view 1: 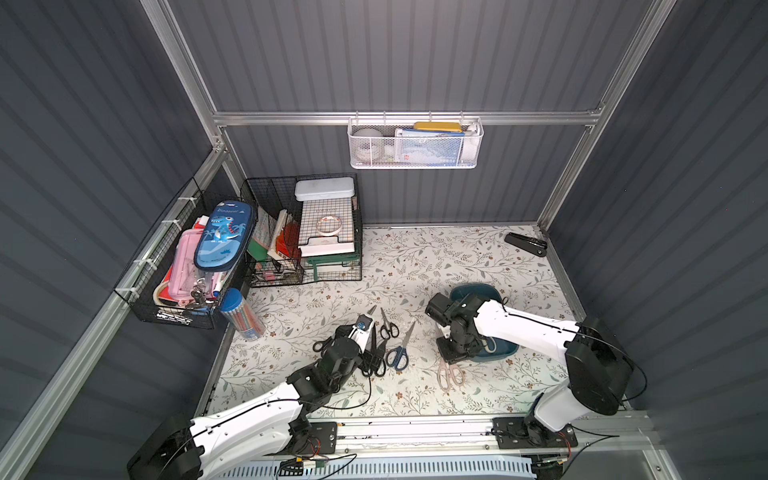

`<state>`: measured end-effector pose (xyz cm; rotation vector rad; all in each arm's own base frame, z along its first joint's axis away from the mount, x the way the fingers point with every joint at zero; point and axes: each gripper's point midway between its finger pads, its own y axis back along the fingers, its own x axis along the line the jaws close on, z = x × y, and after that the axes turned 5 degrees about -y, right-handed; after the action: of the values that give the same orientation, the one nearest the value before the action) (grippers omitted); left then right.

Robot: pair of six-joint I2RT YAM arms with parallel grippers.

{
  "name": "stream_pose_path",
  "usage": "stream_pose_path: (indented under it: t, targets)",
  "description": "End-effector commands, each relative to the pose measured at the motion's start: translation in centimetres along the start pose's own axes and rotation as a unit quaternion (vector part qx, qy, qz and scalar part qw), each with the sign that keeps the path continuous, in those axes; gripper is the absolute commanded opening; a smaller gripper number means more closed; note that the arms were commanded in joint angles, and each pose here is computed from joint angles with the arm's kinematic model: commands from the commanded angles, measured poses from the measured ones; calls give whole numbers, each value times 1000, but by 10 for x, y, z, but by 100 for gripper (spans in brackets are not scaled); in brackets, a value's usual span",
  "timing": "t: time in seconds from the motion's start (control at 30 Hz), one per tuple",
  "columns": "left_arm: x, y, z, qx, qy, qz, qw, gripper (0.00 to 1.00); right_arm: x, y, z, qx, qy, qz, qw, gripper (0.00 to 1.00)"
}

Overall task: Put the scissors into the storage box
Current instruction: Move the storage box to the center of the board, then move the scissors to the center of the board.

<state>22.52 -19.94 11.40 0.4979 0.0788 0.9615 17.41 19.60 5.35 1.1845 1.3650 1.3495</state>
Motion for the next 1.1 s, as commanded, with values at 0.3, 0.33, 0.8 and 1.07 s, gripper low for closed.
stream_pose_path:
  t: [0.3, 0.33, 0.8, 1.07]
  targets:
    - [-1, 0, 11, -10, 7, -5, 1000, 99, 3, -39, -23, 51, -13, -25, 998, 36]
    - [-1, 0, 11, -9, 6, -4, 1000, 99, 3, -40, -23, 51, -13, -27, 998, 36]
    - [0, 3, 12, -13, 11, -3, 1000, 99, -9, -62, -1, 49, 12, -100, 994, 49]
    - [2, 5, 14, -19, 15, 1, 1000, 99, 2, -69, 34, 39, 34, -93, 994, 54]
